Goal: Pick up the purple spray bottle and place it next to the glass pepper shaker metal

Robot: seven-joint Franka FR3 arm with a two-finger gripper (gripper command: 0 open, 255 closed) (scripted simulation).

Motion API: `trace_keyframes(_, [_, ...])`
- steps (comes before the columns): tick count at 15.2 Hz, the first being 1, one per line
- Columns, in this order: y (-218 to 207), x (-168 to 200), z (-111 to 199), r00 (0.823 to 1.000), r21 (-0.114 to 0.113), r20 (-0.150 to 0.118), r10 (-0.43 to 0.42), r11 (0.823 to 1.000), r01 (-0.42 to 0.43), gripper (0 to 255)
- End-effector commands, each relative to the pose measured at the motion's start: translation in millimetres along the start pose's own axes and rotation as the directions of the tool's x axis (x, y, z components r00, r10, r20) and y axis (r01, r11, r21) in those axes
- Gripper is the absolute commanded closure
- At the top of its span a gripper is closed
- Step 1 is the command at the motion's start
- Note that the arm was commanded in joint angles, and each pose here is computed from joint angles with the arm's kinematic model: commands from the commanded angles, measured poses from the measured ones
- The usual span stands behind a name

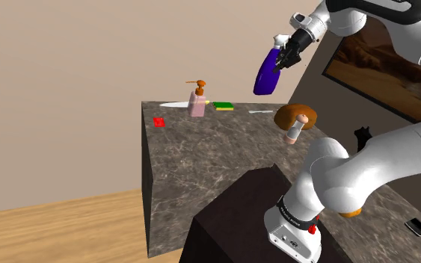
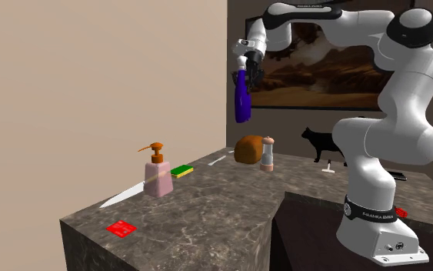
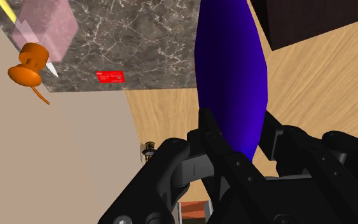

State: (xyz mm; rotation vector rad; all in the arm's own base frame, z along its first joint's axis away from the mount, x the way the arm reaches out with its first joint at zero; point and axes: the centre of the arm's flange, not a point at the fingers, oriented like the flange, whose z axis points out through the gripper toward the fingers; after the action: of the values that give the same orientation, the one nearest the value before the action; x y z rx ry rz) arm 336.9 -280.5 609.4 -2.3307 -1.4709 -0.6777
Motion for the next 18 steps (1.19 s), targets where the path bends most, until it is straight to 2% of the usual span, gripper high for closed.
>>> trace_keyframes(1, [-7,-19,-14,1.0,0.001,0.0,-0.001,1.0,0.001,255])
trace_keyframes(15, [-51,-168,-110,1.0,0.001,0.0,-0.001,1.0,0.001,255])
trace_keyframes(18, [-51,-176,-97,1.0,0.001,0.0,-0.001,1.0,0.001,255])
